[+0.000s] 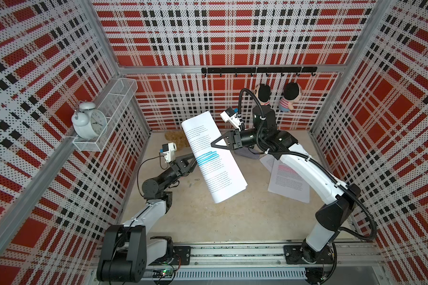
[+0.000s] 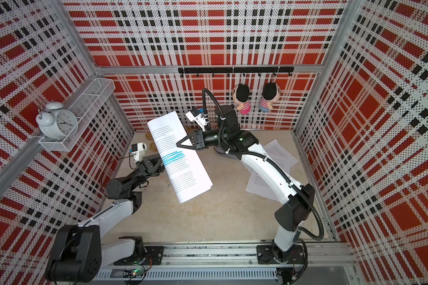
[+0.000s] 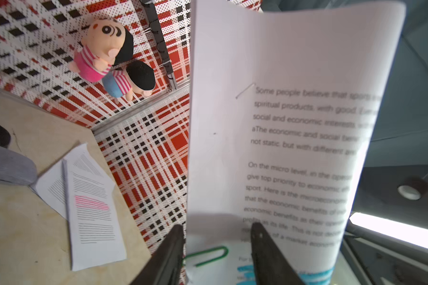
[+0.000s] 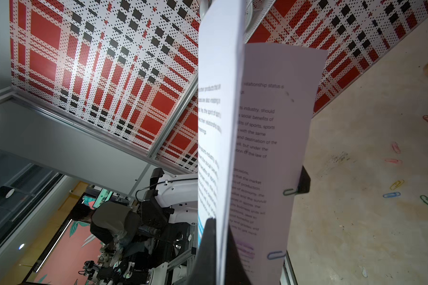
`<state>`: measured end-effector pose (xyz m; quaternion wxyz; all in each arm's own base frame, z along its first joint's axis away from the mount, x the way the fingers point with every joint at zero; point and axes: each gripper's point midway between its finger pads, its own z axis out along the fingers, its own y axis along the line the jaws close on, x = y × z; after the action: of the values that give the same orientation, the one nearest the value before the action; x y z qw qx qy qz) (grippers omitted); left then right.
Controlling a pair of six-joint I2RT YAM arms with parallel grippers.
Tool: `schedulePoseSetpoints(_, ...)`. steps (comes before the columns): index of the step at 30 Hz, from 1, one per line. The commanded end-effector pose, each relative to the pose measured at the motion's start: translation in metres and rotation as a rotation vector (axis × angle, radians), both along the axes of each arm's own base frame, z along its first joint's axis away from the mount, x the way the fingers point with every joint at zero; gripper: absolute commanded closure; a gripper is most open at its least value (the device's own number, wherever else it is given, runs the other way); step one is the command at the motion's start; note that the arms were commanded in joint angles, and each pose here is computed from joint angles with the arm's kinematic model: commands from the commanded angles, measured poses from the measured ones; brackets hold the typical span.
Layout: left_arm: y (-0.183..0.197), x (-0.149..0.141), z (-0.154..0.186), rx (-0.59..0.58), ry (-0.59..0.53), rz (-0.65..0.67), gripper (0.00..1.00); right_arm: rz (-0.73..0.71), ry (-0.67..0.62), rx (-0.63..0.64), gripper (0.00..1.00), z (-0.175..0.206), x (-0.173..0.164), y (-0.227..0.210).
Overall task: Unclip the paperclips from the documents
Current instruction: Remove the paper clip from the document.
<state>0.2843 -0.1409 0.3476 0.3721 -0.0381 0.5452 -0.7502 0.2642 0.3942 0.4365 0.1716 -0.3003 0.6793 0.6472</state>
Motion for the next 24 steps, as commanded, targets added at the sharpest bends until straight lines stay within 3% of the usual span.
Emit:
schedulePoseSetpoints(1,0.001,-0.036,0.035,-0.025,-0.202,-0.07,0.43,0.04,-0.048,0.068,1.0,0.03,-0.016,-0.008)
schedulePoseSetpoints(4,0.011,-0.034,0.037,-0.035,-0.207,-0.027,0.36,0.039,-0.05,0.076,1.0,0.037,-0.017,-0.013)
schedulePoseSetpoints(11,0.016,-0.03,0.036,-0.024,-0.207,-0.014,0.31,0.048,-0.041,0.105,1.0,0.052,-0.023,-0.02)
schedulePoseSetpoints(16,0.011,-0.034,0.042,-0.028,-0.222,-0.04,0.34,0.045,-0.041,0.121,1.0,0.051,-0.016,-0.017)
schedulePoseSetpoints(19,0.007,-0.038,0.044,-0.031,-0.226,-0.054,0.44,0.046,-0.032,0.116,1.0,0.041,-0.007,-0.016)
schedulePoseSetpoints(24,0.009,-0.04,0.041,-0.033,-0.219,-0.045,0.77,-0.003,-0.03,0.1,1.0,0.031,0.012,-0.032)
